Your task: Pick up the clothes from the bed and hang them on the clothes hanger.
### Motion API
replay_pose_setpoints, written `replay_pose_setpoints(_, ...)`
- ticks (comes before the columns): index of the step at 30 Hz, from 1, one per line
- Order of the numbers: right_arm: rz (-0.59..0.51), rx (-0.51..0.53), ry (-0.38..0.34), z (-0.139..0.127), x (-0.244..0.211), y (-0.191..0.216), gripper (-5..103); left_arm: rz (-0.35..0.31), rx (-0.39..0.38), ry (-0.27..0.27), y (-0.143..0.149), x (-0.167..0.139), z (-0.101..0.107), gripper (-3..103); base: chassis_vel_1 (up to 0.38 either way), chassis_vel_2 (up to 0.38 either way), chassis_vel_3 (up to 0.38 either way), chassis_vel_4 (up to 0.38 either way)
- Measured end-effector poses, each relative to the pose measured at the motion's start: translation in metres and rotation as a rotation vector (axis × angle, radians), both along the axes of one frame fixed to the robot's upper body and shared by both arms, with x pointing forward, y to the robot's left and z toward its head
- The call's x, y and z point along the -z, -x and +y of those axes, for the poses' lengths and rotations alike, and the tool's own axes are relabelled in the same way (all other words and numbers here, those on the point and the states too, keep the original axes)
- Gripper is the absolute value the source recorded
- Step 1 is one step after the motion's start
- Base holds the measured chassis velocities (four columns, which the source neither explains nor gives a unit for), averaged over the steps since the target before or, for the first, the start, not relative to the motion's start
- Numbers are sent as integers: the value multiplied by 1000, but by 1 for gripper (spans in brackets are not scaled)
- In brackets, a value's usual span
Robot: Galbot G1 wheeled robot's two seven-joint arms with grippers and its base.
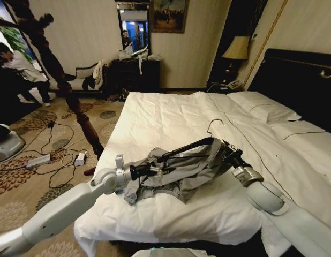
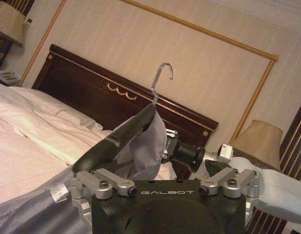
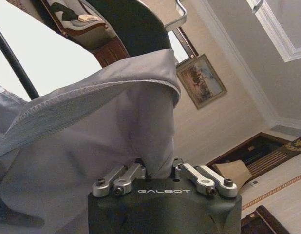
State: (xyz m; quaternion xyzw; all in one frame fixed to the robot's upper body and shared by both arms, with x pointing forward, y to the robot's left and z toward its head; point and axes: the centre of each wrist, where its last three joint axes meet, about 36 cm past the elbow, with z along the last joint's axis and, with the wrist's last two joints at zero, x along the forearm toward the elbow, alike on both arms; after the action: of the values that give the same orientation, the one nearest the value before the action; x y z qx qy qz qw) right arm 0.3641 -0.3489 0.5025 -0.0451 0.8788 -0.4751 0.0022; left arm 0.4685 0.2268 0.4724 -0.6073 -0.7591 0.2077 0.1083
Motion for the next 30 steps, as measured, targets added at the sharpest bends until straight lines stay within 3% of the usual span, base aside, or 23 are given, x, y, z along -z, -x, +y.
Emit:
replay_pose_setpoints(21, -17, -80, -30, 8, -4, 6, 19, -18, -41, -21, -52, -1, -8, 100, 0, 0, 0, 0)
replay_pose_setpoints(24, -17, -70, -28, 7, -3, 5, 19, -17, -45, -26, -49, -1, -6, 100, 0, 0, 0, 0)
replay_pose_setpoints(30, -17, -10, -35, -3, -1, -2, 19, -8, -74, -80, -21, 5, 20, 100, 0, 0, 0, 0)
